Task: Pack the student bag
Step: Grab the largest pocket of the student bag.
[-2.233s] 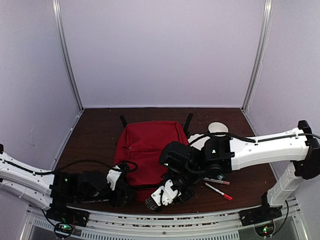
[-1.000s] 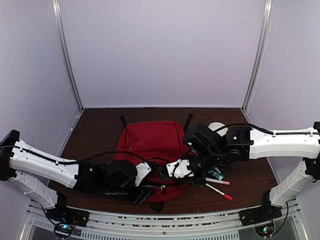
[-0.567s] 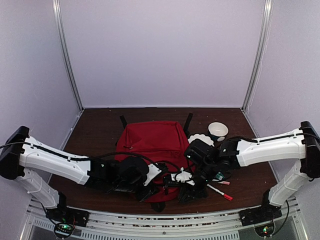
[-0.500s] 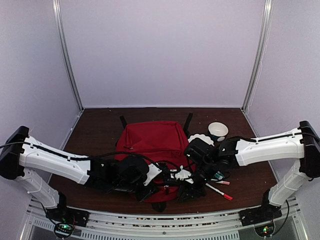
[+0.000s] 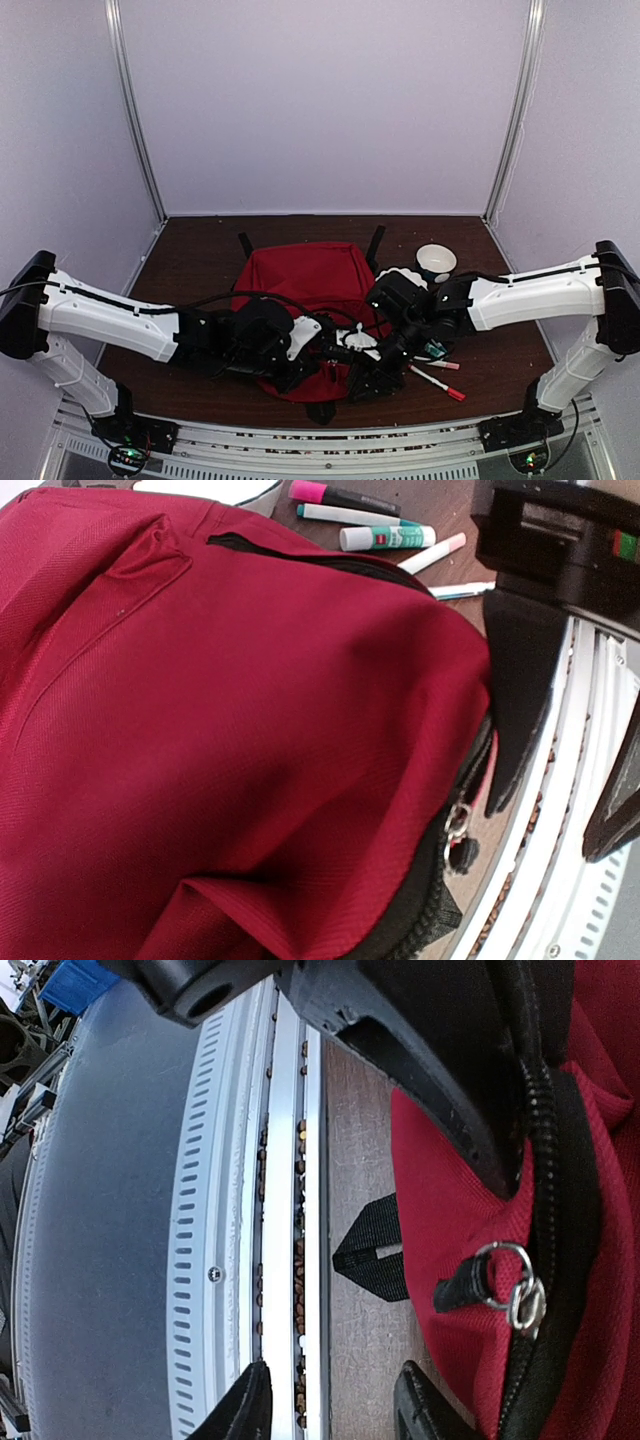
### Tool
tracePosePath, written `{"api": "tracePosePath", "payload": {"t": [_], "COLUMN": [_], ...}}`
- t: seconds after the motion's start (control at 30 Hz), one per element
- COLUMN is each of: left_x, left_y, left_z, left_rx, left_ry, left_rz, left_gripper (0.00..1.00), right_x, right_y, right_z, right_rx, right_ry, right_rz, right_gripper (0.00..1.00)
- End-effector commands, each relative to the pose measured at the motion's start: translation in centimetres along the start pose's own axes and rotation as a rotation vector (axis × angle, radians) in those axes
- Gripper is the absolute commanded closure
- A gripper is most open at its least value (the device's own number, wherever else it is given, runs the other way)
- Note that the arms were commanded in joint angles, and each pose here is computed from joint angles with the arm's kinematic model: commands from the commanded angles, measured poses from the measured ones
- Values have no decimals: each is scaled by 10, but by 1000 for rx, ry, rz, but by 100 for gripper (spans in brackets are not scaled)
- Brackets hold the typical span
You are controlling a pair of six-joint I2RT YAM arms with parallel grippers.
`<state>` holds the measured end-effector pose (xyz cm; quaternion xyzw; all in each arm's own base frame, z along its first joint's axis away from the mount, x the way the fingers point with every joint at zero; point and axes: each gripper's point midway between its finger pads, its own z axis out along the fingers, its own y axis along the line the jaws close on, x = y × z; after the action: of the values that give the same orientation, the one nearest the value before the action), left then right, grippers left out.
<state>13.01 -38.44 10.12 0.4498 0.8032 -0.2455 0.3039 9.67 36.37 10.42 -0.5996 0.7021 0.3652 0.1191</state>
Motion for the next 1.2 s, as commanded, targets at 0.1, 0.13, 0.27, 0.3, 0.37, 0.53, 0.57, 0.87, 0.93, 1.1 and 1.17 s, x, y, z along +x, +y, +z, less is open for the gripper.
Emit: {"api": "tracePosePath", "payload": {"t": [0.1, 0.13, 0.27, 0.3, 0.37, 0.53, 0.57, 0.87, 0.93, 1.1, 1.17], "left_x": [-56, -56, -59, -59, -60, -60, -60, -58, -64, -79, -85], "left_y": [-64, -65, -75, -77, -78, -78, -78, -67, -60, -48, -44], "left_z": [-31, -31, -31, -30, -29, -31, -32, -49, -49, -48, -49], "left_rx": [290, 301, 353, 361, 368, 372, 373, 353, 318, 315, 319], "left_ry": [-229, -230, -216, -214, -213, -227, -229, -312, -339, -399, -435], "left_rz": [47, 46, 51, 49, 48, 41, 38, -39, -60, -162, -203], "left_gripper": [100, 100, 100, 100, 100, 100, 100, 100, 100, 100, 100], "right_x": [-48, -51, -62, -63, -67, -72, -72, -64, -63, -64, -68], "right_y": [-35, -35, -35, -36, -40, -61, -66, -61, -56, -53, -49], "right_z": [-24, -25, -28, -28, -28, -34, -36, -61, -60, -64, -67], "right_rx": [113, 112, 102, 103, 108, 145, 151, 179, 150, 158, 137], "right_ry": [-178, -187, -216, -222, -234, -272, -281, -301, -291, -269, -265], "right_rz": [69, 68, 87, 97, 111, 209, 228, 206, 189, 169, 170], "right_gripper": [55, 54, 54, 54, 55, 59, 60, 60, 58, 59, 59]}}
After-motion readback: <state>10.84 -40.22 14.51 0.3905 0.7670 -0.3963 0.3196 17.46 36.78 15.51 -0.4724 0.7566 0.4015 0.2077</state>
